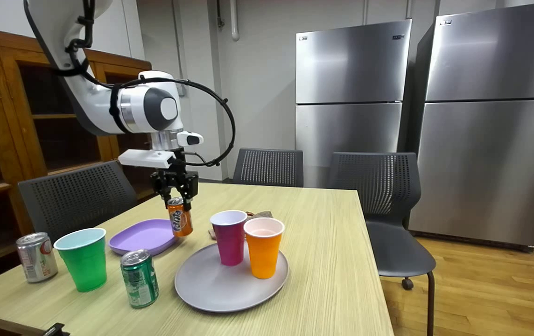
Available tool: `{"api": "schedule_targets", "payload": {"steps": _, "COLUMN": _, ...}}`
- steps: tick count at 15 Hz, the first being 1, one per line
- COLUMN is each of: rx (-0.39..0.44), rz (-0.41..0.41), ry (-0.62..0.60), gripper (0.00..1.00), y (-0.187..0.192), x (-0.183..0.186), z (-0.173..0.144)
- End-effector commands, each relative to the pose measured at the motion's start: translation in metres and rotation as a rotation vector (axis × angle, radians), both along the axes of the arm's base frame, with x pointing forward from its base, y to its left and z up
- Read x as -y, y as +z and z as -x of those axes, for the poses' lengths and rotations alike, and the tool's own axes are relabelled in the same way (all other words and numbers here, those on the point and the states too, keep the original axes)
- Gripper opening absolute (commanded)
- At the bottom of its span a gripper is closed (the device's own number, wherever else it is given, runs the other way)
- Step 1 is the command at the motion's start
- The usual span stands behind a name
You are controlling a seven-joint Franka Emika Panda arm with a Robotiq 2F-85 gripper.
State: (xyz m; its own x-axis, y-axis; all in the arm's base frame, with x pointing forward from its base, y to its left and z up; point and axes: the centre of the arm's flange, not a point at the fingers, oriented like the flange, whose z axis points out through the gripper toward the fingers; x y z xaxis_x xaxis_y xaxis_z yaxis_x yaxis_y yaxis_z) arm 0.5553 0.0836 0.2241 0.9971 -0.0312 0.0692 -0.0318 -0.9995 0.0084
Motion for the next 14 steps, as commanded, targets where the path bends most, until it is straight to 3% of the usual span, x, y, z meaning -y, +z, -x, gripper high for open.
{"api": "schedule_targets", "payload": {"steps": 1, "rx": 0.029, "rz": 0.001, "ry": 0.007, "gripper": 0.38, "y": 0.026, "x": -0.023, "z": -0.001}}
{"api": "schedule_targets", "payload": {"steps": 14, "rx": 0.059, "rz": -0.010, "ry": 0.031, "gripper": 0.38, "y": 0.030, "x": -0.133, "z": -0.034}}
